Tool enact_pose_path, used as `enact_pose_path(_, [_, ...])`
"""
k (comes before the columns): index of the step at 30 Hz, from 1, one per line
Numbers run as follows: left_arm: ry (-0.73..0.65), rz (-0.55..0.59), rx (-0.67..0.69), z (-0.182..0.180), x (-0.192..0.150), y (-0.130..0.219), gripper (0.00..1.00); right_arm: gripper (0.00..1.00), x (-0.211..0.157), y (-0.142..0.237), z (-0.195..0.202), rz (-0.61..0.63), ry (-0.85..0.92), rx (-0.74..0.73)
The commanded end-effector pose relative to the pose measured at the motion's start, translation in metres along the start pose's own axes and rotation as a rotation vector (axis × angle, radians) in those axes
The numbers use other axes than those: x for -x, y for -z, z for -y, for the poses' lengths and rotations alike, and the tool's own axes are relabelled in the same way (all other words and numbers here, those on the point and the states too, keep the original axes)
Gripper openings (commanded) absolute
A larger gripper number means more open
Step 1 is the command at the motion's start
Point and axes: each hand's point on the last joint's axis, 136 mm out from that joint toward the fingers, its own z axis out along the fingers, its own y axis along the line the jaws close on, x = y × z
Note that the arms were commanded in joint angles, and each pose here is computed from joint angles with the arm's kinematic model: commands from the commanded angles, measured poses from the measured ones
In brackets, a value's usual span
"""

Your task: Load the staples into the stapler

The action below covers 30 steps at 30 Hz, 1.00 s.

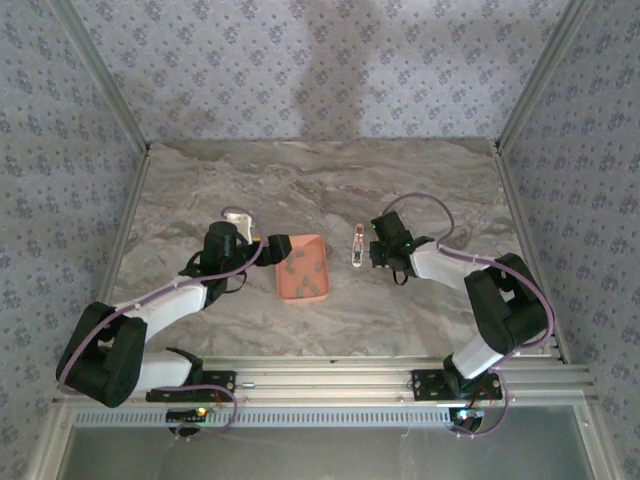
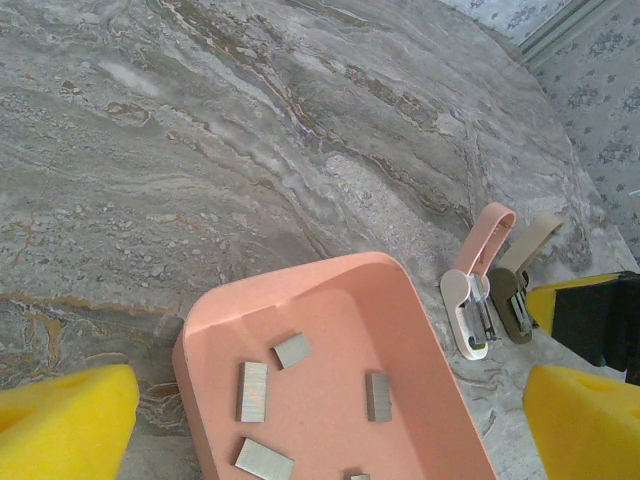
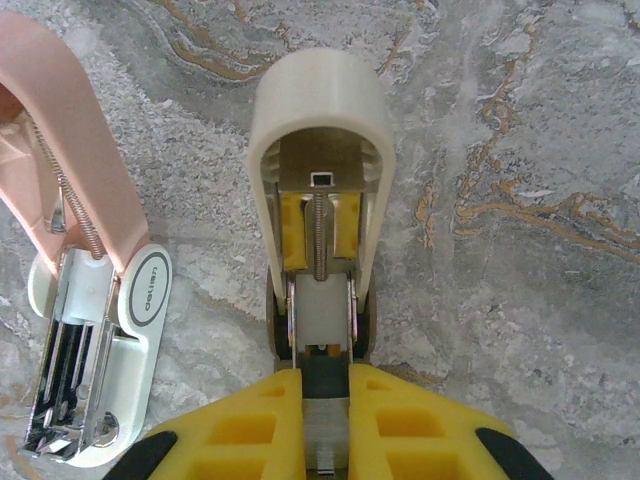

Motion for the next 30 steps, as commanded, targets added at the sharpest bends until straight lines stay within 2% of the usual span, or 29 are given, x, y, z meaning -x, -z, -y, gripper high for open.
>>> enact_pose_path(1, [-0.032, 0.031, -0.038, 0.013, 0.012, 0.001, 0.98, 0.16, -0.009, 0.001, 0.006, -0.028, -0.007, -0.029])
enact_pose_path(8, [-0.029, 0.032, -0.043, 0.014, 0.013, 0.001, 0.98, 0.35, 0.011, 0.020, 0.000, 0.029, -0.011, 0.003])
enact_pose_path(11, [-0.029, 0.034, -0.045, 0.015, 0.013, 0.002, 0.98, 0.39, 0.020, 0.031, -0.002, 0.058, -0.015, 0.023])
enact_pose_path(17, [-0.030, 0.036, -0.048, 0.016, 0.015, 0.002, 0.98, 0.40, 0.022, 0.043, -0.002, 0.041, -0.062, 0.105])
enact_pose_path(21, [-0.029, 0.036, -0.048, 0.016, 0.015, 0.001, 0.98, 0.39, 0.017, 0.036, 0.002, -0.021, -0.139, 0.193])
enact_pose_path(30, [-0.028, 0.031, -0.051, 0.016, 0.015, 0.000, 0.98, 0.34, 0.003, 0.006, 0.008, -0.115, -0.246, 0.271])
